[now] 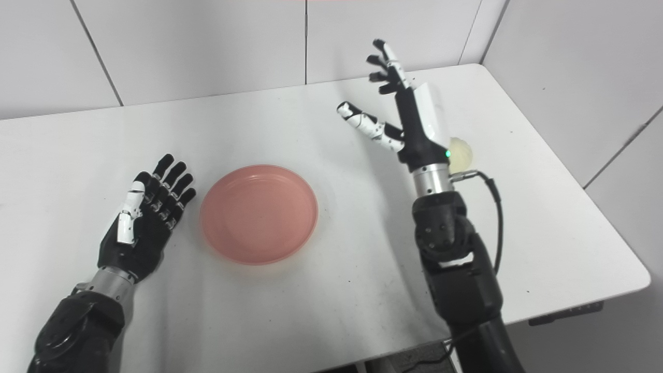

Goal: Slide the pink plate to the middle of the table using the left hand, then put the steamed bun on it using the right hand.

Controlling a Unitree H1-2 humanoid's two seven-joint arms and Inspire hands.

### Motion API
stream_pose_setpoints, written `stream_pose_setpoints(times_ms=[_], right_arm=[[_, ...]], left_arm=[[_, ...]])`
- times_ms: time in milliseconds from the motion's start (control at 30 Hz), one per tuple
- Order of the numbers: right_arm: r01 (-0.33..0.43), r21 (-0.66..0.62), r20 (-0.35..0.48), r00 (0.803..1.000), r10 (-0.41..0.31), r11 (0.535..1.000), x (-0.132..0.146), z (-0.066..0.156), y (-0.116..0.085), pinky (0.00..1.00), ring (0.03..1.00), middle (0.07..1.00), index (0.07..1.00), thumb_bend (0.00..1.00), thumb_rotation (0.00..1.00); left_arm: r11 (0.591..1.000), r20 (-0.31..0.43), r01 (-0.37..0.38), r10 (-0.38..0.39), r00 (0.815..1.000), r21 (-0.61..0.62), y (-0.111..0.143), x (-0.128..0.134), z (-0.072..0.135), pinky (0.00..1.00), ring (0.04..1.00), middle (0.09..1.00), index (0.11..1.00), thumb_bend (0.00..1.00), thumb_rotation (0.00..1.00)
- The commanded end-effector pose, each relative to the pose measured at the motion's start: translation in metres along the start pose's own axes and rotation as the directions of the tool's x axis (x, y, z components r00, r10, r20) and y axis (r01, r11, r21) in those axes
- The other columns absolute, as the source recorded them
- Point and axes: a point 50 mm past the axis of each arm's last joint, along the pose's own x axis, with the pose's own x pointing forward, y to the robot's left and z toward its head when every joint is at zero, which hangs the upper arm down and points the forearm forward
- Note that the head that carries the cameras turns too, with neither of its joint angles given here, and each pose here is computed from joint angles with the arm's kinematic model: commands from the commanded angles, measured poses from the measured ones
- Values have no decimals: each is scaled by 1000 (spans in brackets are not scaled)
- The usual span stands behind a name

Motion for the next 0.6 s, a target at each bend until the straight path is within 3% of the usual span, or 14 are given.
stream_pose_setpoints(times_ms=[0, 100, 133, 267, 433, 567], right_arm=[[62, -71, 50, 997, -59, 996, 18, 11, -22, 618, 712, 789, 880, 609, 768], [64, -144, 51, 997, -57, 988, 23, 8, -34, 595, 690, 750, 867, 644, 767], [61, -164, 49, 997, -53, 985, 24, 6, -37, 613, 719, 783, 862, 656, 748], [-20, -272, -36, 999, 11, 962, 26, -6, -55, 670, 806, 876, 855, 721, 681], [-101, -378, -117, 991, 61, 920, 25, -25, -69, 687, 820, 872, 852, 748, 598], [-129, -427, -191, 980, 50, 895, 23, -43, -75, 714, 828, 858, 845, 791, 529]], left_arm=[[999, -85, -43, 42, 996, -10, 13, -13, -19, 1000, 987, 986, 1000, 374, 1000], [999, -83, -41, 40, 996, -11, 17, -15, -19, 1000, 986, 985, 1000, 380, 1000], [999, -82, -38, 37, 996, -11, 18, -15, -19, 1000, 988, 988, 1000, 383, 1000], [999, -85, -44, 42, 996, -12, 25, -17, -19, 1000, 983, 985, 995, 384, 1000], [999, -87, -47, 44, 995, -28, 32, -21, -19, 1000, 982, 987, 993, 387, 1000], [998, -87, -52, 49, 995, -29, 37, -24, -18, 1000, 985, 985, 990, 382, 1000]])
